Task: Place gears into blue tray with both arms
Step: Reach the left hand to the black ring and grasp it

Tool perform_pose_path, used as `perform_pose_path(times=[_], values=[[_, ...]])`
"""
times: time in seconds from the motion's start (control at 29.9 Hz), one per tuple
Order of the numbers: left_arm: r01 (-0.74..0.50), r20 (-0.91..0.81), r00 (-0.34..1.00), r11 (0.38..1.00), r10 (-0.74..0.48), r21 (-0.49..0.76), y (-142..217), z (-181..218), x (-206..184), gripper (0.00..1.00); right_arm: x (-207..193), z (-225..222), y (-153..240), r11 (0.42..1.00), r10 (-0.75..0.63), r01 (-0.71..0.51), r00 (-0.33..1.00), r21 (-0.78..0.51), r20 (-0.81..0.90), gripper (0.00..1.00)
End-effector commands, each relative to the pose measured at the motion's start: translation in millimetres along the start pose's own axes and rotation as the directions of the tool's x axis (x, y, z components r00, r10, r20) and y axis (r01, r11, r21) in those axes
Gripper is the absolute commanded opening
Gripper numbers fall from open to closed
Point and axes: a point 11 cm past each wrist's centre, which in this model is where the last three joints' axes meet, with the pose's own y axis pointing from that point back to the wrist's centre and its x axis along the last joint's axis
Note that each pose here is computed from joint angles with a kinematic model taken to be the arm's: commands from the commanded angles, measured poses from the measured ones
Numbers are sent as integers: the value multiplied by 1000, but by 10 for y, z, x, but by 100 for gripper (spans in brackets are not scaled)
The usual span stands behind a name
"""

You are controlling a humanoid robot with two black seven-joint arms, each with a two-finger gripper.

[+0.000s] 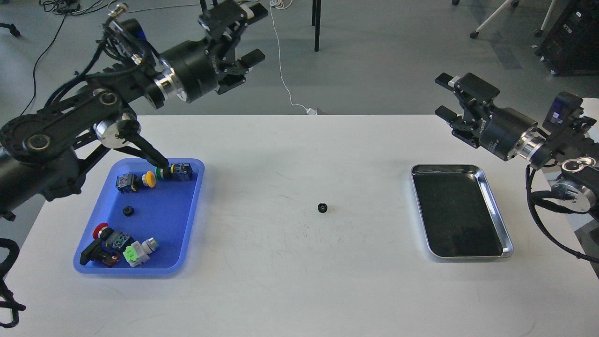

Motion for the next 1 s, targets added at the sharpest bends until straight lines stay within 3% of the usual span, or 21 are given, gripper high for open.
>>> perform_pose_path(times=[0.0, 0.1, 0.13, 0.17, 0.43, 0.74, 0.97], values=[[101, 196, 975, 994, -108, 45, -244, -86, -402, 97, 210, 7, 101, 994, 105, -110, 985, 28, 138, 97], [114, 235, 964, 992, -124, 54, -287, -111, -484, 97, 234, 1, 107, 992, 114, -122, 980, 35, 166, 97], [129, 453, 878, 988, -156, 91, -431, -241, -784, 97, 334, -7, 155, 983, 141, -170, 934, 64, 328, 97], [139, 499, 850, 985, -171, 102, -442, -296, -868, 97, 354, 1, 173, 981, 142, -181, 918, 72, 371, 97], [257, 710, 613, 937, -346, 235, -352, -862, -1517, 94, 291, 403, 512, 970, 159, -238, 786, 55, 597, 98], [269, 781, 396, 874, -484, 405, -315, -1423, -1696, 86, 254, 686, 794, 952, 223, -305, 724, 13, 652, 98], [273, 785, 340, 853, -518, 445, -321, -1565, -1783, 66, 306, 670, 842, 948, 234, -319, 724, 15, 649, 98]])
